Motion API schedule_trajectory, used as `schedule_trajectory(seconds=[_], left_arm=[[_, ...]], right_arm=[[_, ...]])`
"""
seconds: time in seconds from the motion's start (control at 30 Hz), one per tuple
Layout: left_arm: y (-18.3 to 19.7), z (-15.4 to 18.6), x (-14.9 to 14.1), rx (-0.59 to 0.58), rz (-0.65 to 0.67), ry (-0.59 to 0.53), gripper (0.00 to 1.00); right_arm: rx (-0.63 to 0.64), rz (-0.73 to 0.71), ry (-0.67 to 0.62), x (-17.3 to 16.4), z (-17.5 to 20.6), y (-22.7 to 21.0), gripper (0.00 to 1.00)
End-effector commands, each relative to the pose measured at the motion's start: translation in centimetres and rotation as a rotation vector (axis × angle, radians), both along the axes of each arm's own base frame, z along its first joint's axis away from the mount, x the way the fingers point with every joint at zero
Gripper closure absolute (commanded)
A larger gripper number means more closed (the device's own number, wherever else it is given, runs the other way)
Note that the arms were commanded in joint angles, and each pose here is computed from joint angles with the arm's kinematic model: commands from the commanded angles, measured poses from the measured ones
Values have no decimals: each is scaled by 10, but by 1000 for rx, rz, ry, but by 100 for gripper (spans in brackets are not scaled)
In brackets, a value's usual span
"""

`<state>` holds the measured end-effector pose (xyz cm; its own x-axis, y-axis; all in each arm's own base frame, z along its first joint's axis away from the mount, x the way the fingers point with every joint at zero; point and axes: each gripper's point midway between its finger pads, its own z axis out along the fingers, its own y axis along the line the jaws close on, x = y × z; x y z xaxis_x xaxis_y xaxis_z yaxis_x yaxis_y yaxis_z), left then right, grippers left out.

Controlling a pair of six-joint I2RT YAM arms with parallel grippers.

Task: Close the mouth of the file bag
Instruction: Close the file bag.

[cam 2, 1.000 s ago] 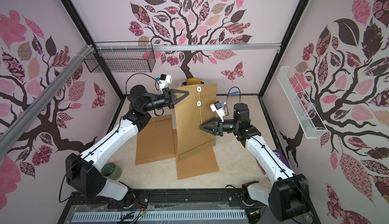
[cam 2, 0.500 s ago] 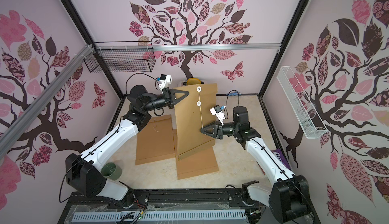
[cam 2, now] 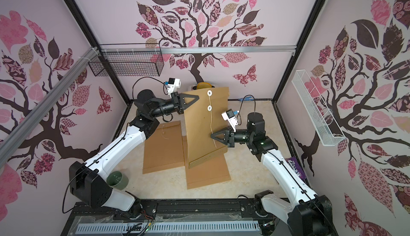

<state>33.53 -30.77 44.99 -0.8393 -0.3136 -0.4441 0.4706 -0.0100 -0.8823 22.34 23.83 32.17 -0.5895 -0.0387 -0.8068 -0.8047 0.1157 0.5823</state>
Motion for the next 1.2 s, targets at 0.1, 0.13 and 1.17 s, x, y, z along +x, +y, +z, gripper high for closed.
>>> schedule_trajectory(seconds=[0.1, 0.13, 1.17], left_arm=[[1, 11, 3, -61, 0, -2, 100], [1, 11, 3, -59, 1, -4, 100], [14, 42, -17, -289, -65, 88, 100]], right_arm=[[2, 13, -31, -1, 17, 22, 100], [4, 22, -30, -2, 18, 25, 100], [-18, -11, -1, 13, -2, 42, 100]])
